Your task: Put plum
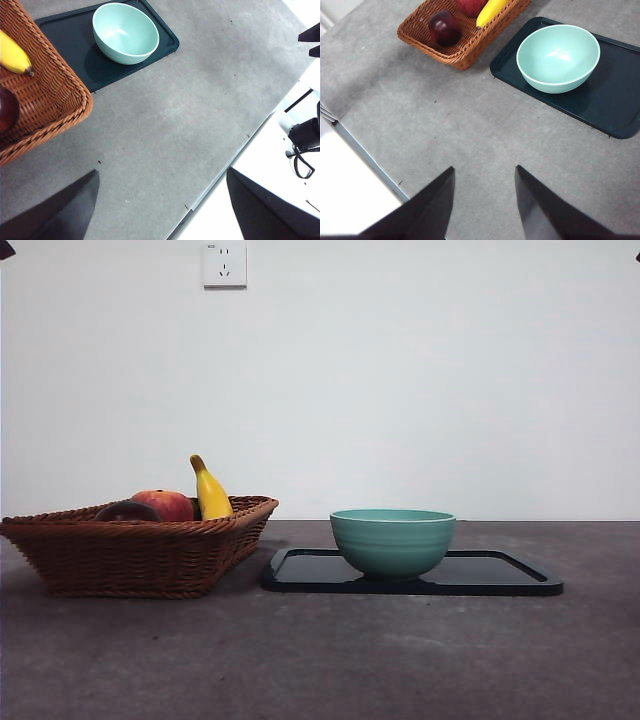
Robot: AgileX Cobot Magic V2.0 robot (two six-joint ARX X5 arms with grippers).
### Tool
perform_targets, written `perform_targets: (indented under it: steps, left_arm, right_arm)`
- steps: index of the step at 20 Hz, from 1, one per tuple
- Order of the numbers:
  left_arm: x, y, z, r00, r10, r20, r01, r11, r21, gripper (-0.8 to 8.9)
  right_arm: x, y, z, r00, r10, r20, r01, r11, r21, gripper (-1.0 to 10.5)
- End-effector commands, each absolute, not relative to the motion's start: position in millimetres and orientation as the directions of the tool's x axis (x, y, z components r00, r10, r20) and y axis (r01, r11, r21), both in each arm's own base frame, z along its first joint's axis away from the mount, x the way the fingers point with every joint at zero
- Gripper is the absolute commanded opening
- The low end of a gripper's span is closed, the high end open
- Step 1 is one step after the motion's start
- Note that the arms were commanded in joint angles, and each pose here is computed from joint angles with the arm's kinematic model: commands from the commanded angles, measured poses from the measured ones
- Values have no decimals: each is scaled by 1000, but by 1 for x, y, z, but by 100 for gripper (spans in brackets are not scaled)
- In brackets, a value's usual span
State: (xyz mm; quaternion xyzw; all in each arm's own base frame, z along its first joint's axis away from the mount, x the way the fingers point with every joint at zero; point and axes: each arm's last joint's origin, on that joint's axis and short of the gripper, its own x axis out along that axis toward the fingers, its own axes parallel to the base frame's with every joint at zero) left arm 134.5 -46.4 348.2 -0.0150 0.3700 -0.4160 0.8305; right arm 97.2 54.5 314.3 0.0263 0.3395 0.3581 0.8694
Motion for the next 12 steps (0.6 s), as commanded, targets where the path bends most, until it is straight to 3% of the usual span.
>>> perform_targets:
  steps: [1,5,12]
  left_arm:
    - [137,-47,351,383,-708,-594,696,644,-319,402]
    - [137,-47,351,383,-708,-594,696,644,-319,402]
    - [137,-47,351,382,-708,-594,696,643,-319,402]
  right_arm:
    - [100,56,318,528,649,-548,-559,751,350,192]
    - [119,63,328,578,633,-515,-476,774,417,210]
    - [198,89,347,593,512,-621,-396,857,329,227]
